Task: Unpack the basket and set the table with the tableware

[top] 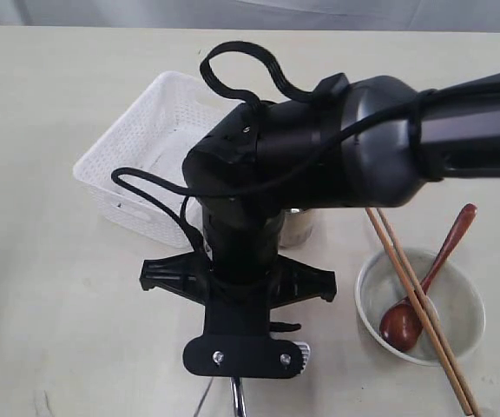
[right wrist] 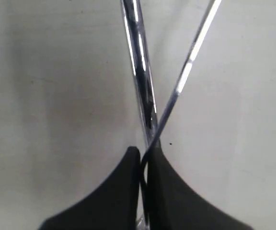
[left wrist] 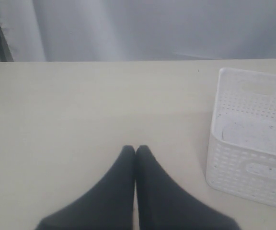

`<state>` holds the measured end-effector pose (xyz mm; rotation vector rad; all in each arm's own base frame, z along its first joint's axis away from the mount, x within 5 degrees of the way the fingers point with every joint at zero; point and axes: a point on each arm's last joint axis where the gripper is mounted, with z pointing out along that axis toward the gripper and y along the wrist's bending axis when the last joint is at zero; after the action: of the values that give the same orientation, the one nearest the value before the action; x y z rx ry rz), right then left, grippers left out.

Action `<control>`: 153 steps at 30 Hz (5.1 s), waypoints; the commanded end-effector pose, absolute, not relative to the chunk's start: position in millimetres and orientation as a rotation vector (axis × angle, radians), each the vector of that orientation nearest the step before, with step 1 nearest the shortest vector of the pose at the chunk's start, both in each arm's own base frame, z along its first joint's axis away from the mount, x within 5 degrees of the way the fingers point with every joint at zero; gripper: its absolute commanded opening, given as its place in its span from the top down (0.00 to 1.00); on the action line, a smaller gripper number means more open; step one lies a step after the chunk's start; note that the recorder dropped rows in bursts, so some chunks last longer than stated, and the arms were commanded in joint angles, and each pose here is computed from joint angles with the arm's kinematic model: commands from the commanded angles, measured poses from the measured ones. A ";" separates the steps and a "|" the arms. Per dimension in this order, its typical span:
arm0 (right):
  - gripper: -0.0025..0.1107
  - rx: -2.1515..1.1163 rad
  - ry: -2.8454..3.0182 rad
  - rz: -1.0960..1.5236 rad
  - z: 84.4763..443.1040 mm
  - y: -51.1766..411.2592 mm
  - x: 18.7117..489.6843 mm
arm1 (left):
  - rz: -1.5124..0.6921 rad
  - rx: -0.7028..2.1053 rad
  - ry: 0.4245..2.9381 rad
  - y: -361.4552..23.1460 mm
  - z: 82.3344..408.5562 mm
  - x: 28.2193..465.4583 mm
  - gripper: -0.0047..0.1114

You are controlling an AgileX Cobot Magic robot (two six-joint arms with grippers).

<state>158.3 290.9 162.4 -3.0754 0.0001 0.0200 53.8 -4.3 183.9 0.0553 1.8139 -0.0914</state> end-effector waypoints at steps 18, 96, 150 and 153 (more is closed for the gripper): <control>0.98 -3.135 -0.033 0.009 147.7 289.5 160.9 | -0.092 0.065 1.807 -4.6 183.9 53.7 0.96; 0.06 -1.432 2.859 0.766 251.6 274.9 106.4 | -0.092 0.065 1.807 -4.6 183.9 53.7 0.96; 0.06 -0.496 3.053 0.326 147.9 265.0 128.9 | -0.092 0.065 1.807 -4.6 183.9 53.7 0.96; 0.07 -0.505 3.051 0.330 151.9 266.0 129.2 | -0.092 0.065 1.807 -4.6 183.9 53.7 0.96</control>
<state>129.5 265.5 147.8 -0.5024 3.0436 0.3296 53.8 -4.3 183.9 0.0553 1.8139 -0.0914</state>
